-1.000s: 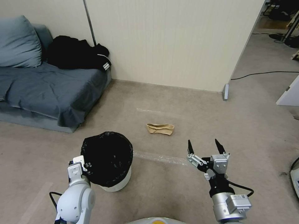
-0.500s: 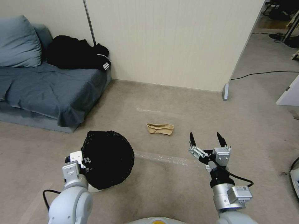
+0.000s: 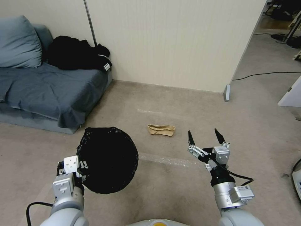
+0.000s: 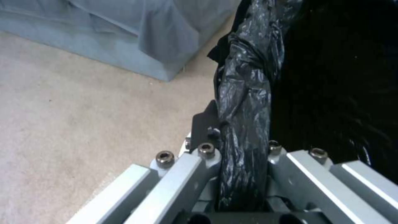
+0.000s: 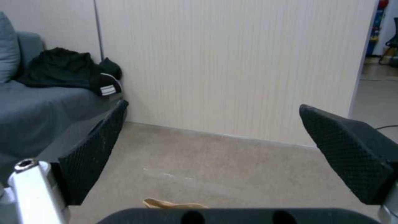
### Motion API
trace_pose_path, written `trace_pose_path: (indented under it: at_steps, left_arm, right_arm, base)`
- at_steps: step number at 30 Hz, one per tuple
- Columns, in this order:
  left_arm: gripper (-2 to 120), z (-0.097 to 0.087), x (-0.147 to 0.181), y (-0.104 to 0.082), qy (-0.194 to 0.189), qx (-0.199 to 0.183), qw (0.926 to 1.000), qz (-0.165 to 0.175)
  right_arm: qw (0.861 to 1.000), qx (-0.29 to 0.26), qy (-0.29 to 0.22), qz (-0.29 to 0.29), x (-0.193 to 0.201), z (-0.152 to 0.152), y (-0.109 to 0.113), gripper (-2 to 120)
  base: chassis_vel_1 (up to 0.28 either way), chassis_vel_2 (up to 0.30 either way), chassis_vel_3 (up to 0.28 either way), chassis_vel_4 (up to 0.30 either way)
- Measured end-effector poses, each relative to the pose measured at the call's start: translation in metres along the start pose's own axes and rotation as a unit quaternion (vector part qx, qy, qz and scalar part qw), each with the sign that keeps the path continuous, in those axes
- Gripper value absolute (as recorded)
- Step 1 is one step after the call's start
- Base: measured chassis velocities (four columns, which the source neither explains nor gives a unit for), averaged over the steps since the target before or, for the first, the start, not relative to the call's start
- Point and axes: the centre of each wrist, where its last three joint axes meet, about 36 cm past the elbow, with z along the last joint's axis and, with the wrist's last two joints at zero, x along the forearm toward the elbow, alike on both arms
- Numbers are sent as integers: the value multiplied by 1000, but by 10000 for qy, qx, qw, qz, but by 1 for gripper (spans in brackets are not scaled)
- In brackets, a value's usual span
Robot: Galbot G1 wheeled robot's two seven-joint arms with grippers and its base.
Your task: Pick up the trash bin, then pick up the garbage from the floor and place it into the trash bin.
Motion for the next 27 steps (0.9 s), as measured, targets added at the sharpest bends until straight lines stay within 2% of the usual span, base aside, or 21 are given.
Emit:
trace_pose_path:
  at_steps: [18,27]
  left_arm:
    - [3,3,0,-2,-46,12,10000,42]
    - [3,3,-1,-2,-61,-4,10000,42]
  right_arm:
    - [9996,-14,48,-263,1,8,2,98]
    - [9995,-1,53,-313,2,8,2,98]
  base:
    - [0,0,0,0]
    - [-134,116,130,-121]
